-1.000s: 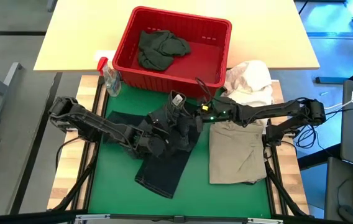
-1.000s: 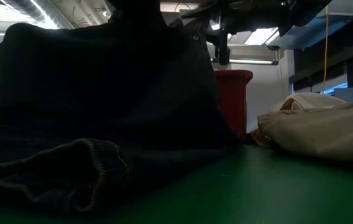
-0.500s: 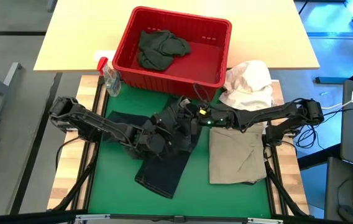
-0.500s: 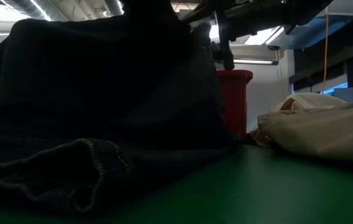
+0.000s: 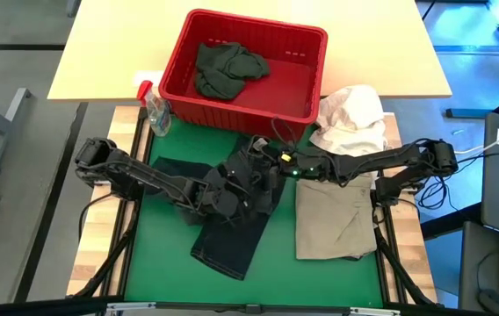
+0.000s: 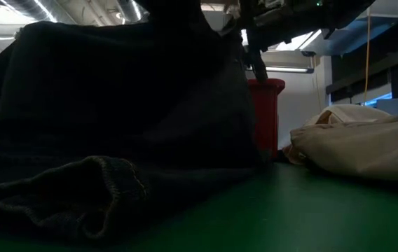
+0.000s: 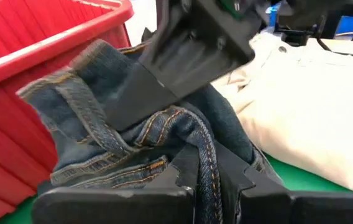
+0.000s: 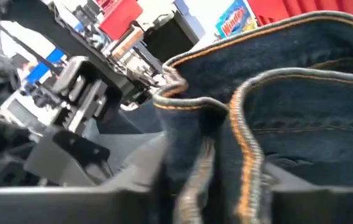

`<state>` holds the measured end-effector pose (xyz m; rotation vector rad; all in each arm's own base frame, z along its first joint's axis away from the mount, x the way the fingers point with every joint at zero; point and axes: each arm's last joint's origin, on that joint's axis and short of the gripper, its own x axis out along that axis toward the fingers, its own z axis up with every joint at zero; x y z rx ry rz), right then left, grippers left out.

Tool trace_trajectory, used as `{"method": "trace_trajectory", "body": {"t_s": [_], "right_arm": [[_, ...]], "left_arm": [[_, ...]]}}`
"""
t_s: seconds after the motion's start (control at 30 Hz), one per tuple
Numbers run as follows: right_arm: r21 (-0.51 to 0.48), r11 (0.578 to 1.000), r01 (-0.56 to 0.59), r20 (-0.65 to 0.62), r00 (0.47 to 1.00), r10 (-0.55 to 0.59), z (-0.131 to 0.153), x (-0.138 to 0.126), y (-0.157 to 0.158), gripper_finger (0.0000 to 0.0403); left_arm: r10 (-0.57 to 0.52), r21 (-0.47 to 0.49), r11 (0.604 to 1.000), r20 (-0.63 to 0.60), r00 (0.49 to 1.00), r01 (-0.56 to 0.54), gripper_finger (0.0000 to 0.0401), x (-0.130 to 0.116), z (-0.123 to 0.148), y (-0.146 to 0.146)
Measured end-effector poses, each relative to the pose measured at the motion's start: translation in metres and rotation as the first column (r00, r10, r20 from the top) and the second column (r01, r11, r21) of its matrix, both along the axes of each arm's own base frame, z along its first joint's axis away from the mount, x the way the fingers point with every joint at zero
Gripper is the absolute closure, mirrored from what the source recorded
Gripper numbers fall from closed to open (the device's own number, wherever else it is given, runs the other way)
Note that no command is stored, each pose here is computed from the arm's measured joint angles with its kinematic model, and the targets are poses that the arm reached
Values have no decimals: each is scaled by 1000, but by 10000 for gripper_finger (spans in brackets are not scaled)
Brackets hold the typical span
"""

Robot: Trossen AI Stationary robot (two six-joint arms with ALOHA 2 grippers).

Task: Fold Laundry from Bin
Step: Fold the blue pants

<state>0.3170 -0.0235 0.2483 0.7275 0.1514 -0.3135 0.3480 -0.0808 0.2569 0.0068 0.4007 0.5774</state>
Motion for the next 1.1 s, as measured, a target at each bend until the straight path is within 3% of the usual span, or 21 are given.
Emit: {"method": "trace_trajectory", "body": {"t_s": [0.1,0.27,0.4,0.63,0.73,0.9,1.03,1.1], "right_arm": [[-68,997,-21,-16,1000,20,0,0,0,358],[-169,985,-34,-12,999,33,6,0,0,360],[-276,960,-52,-40,998,43,26,1,-1,360],[-474,862,-179,-121,983,137,107,-10,1,360],[-555,805,-209,-141,978,156,153,-19,2,358],[-672,707,-219,-100,973,207,226,-41,5,359],[-769,609,-194,-12,957,290,268,-60,8,359],[-796,580,-174,29,946,324,285,-69,10,358]], "left_arm": [[4,0,1000,5,1000,-4,383,0,0,0],[8,2,1000,11,1000,-8,371,-1,2,0],[-17,-21,1000,54,998,18,324,-9,19,1],[-221,-50,971,187,957,234,247,-57,86,-2],[-282,15,958,241,929,287,240,-88,116,1],[-253,88,967,345,904,237,239,-133,153,16],[-231,138,972,388,892,192,231,-156,169,31],[-217,157,974,410,886,166,217,-162,175,38]]}}
